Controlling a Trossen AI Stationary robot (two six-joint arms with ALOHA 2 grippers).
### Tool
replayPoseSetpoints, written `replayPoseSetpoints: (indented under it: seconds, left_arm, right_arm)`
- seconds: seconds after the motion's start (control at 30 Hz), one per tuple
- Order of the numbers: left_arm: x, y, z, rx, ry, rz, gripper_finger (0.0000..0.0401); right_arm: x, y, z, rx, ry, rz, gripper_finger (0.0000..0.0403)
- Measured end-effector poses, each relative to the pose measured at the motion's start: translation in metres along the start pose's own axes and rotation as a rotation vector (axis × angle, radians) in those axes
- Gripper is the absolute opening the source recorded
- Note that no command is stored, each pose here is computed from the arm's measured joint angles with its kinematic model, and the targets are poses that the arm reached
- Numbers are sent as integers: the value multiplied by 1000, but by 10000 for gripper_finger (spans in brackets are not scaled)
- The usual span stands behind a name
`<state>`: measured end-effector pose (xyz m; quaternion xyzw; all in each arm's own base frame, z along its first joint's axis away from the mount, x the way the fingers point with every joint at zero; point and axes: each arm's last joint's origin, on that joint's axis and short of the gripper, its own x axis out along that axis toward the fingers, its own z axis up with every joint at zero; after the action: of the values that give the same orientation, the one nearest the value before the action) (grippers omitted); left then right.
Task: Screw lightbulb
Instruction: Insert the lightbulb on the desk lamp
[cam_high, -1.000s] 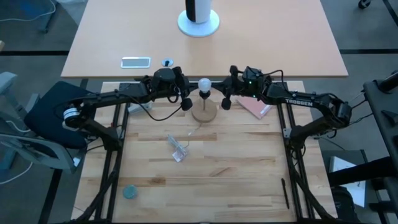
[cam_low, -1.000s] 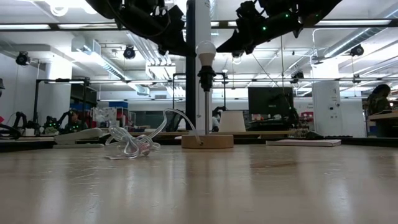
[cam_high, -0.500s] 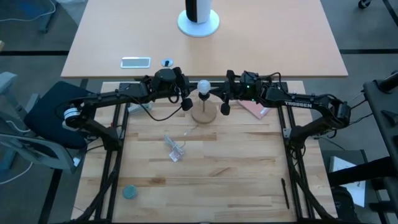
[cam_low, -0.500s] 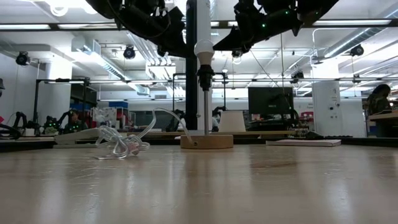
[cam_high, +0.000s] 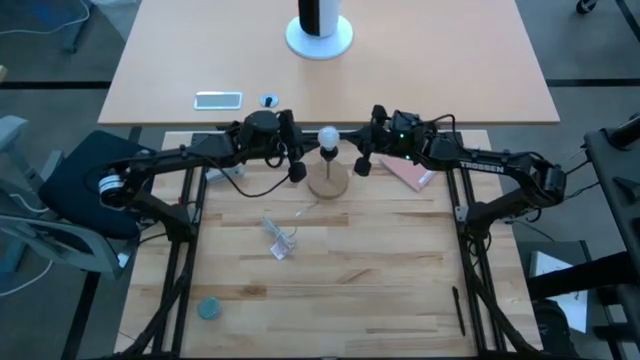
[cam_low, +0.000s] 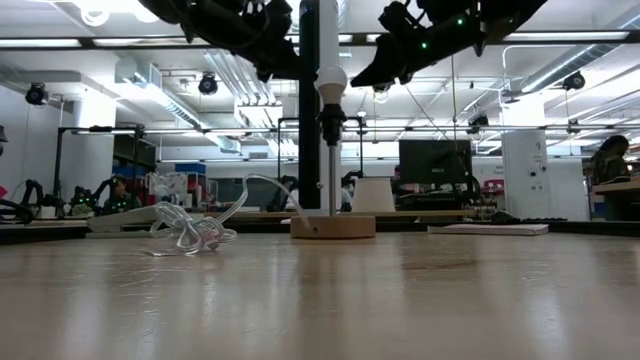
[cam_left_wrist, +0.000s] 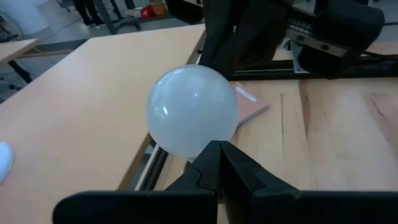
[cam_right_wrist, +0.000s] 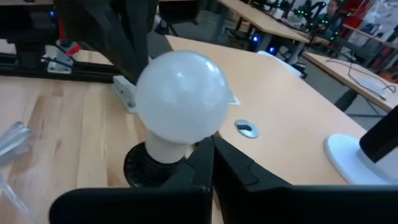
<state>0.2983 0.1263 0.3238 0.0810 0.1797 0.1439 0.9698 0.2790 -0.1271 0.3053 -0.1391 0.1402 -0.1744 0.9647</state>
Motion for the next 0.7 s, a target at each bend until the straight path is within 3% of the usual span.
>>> replayPoseSetpoints:
  seconds: [0.5,0.7]
  left_arm:
    - [0,0,0,-13,6,11,0]
    - [-4,0,-3,-31,44,2,0]
  right_arm:
    - [0,8,2,35,-19,100,2]
    - [-3,7,0,32,20,49,2]
